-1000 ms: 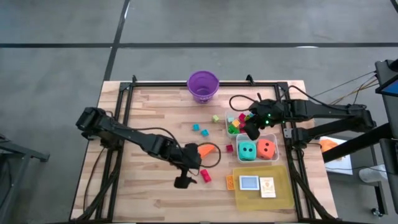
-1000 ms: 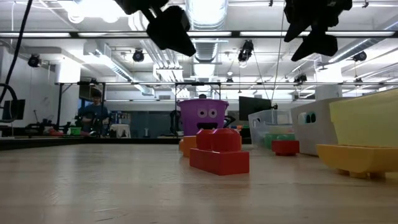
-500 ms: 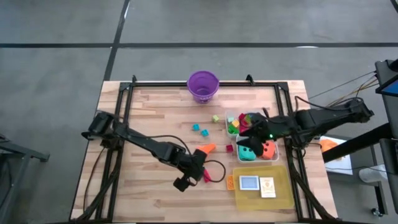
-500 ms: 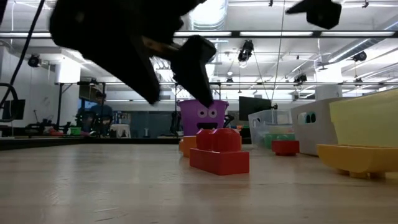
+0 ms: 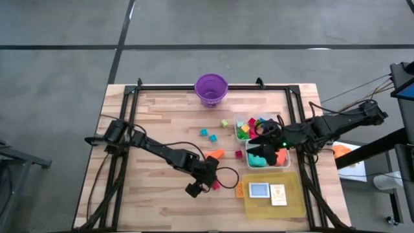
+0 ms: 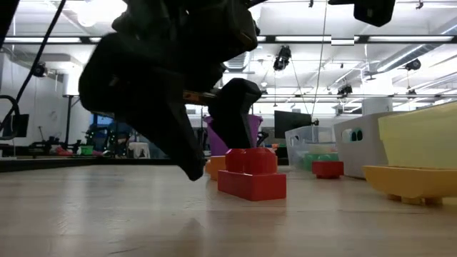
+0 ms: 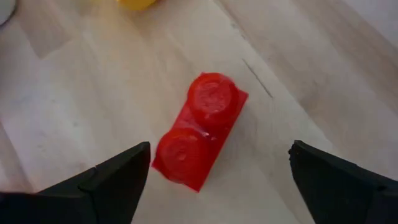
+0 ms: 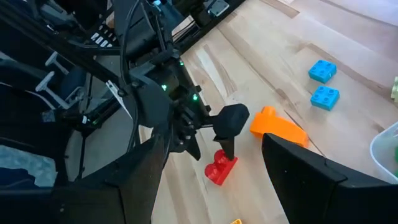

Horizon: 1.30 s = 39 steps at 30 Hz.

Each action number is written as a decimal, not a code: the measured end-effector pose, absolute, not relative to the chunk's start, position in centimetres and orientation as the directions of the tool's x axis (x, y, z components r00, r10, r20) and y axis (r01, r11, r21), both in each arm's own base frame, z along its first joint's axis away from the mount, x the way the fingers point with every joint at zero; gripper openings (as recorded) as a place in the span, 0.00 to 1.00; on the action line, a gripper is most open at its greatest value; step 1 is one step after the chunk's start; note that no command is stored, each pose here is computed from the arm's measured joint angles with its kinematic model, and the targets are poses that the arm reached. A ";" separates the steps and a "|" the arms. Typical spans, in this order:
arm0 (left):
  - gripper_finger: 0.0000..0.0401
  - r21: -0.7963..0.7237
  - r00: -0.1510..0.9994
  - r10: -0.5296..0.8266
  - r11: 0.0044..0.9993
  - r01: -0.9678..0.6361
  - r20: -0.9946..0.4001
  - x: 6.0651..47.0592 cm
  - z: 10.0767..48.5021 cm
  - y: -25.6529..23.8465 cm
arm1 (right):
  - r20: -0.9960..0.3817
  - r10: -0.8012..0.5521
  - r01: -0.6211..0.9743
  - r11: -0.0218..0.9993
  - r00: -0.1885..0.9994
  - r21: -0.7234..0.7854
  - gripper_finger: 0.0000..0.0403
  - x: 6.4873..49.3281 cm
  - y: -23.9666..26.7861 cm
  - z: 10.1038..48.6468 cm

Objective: Pick & Place Toys
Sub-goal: Put the red game piece into the transparent bin

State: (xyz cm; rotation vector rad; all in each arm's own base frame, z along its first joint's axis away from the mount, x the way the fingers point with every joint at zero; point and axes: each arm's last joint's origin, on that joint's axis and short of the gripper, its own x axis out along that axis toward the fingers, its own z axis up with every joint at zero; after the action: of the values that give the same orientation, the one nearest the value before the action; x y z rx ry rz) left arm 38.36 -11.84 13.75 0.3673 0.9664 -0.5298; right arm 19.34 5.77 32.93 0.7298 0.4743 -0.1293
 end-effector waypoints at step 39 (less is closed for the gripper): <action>0.18 -0.176 0.452 -0.314 0.930 0.321 -0.835 38.3 13.9 -12.0 | -0.463 0.085 0.249 0.750 0.882 0.613 0.66 19.3 5.9 32.9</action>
State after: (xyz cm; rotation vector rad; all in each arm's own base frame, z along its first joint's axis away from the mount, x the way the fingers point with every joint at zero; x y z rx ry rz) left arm 38.34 -12.00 13.90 0.0077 1.0299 -0.3926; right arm 19.33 5.87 32.92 0.7244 0.4926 -0.0938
